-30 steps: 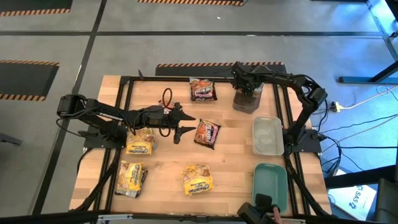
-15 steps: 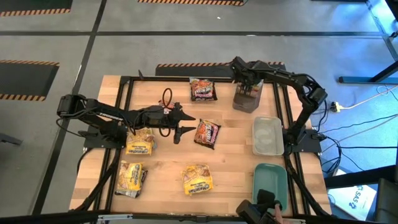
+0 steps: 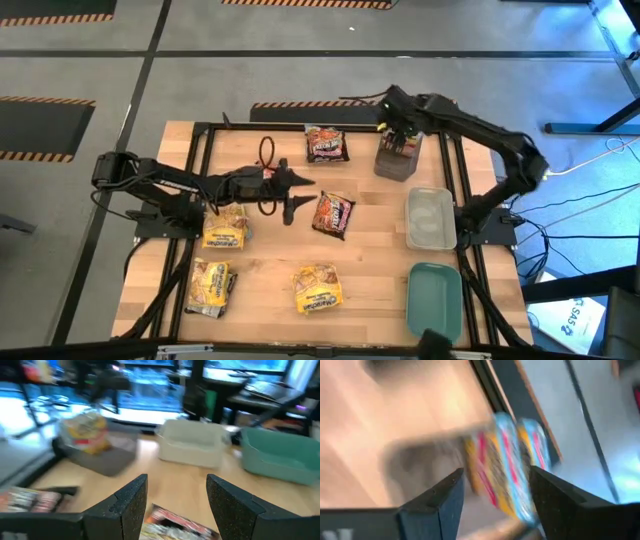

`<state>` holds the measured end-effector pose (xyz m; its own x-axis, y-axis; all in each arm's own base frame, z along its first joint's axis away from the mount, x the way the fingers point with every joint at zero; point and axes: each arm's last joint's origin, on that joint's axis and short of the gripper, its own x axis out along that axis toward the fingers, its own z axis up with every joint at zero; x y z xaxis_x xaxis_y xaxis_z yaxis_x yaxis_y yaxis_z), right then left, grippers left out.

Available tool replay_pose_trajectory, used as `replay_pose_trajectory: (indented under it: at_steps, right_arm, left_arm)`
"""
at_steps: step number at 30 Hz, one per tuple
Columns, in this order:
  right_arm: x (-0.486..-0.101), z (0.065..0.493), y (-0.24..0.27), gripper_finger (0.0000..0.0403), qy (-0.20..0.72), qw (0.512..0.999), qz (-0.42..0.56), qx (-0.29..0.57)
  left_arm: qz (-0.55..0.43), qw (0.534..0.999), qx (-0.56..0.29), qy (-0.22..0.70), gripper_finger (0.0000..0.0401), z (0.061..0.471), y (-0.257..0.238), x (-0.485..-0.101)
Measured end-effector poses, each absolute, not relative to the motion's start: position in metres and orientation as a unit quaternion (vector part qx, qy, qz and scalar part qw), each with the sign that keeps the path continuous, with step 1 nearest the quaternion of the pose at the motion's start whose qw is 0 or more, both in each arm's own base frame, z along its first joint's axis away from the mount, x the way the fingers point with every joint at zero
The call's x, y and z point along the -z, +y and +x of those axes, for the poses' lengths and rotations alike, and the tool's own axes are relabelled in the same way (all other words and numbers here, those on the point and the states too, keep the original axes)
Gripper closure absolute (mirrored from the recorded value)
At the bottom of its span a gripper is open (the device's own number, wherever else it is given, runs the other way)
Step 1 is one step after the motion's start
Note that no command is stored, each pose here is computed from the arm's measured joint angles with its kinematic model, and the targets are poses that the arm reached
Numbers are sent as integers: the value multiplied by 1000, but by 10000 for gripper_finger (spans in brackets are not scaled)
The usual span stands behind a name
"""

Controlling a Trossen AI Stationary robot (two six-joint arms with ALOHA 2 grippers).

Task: Sort Maruchan noodles
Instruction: Put the blue noodle pack into the black bin

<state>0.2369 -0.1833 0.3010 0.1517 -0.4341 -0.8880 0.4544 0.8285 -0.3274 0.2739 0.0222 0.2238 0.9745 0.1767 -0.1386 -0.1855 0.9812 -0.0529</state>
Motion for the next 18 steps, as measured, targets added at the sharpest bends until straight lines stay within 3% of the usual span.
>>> replay_pose_trajectory:
  at_steps: [4, 8, 13, 18]
  right_arm:
    - [-298, 246, -149, 199, 461, 855, -14, 236]
    - [-265, 253, -121, 199, 349, 919, -41, 178]
    - [-218, 262, -85, 199, 232, 966, -62, 90]
    - [-203, 271, -56, 199, 166, 982, -79, 42]
  left_arm:
    - [-21, 992, -104, 65, 191, 274, 28, -226]
    - [-23, 988, -126, 91, 178, 273, 34, -221]
    - [-31, 983, -124, 128, 178, 272, 33, -213]
    - [-48, 982, -109, 145, 180, 276, 21, -209]
